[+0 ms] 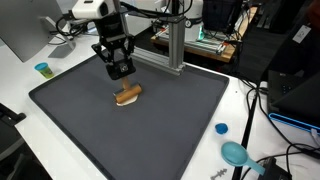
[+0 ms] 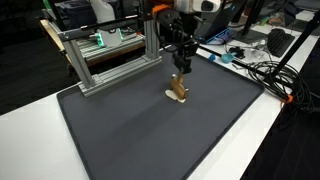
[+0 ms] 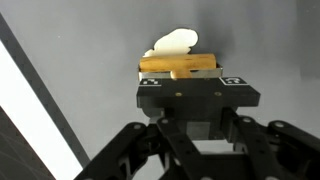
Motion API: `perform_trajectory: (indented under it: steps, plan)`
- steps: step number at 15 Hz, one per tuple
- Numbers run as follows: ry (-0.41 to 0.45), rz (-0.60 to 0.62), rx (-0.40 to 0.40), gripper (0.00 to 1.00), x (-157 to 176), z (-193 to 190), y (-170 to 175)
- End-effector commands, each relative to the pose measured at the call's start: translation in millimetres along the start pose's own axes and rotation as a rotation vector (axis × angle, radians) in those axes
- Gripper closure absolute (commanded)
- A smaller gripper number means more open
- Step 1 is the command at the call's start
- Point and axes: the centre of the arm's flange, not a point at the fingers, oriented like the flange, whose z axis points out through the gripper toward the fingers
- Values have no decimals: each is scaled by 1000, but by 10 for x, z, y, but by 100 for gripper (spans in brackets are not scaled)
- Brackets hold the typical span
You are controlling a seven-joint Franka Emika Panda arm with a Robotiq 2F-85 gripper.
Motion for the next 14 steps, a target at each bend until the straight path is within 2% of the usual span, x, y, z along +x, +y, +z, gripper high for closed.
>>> perform_trajectory:
  steps: [1, 6, 14]
  plan:
    - [-24, 3, 24, 79, 126, 117, -75]
    - [-155, 32, -49, 79, 153, 276, -48]
    - [-281, 60, -57, 79, 223, 442, -110]
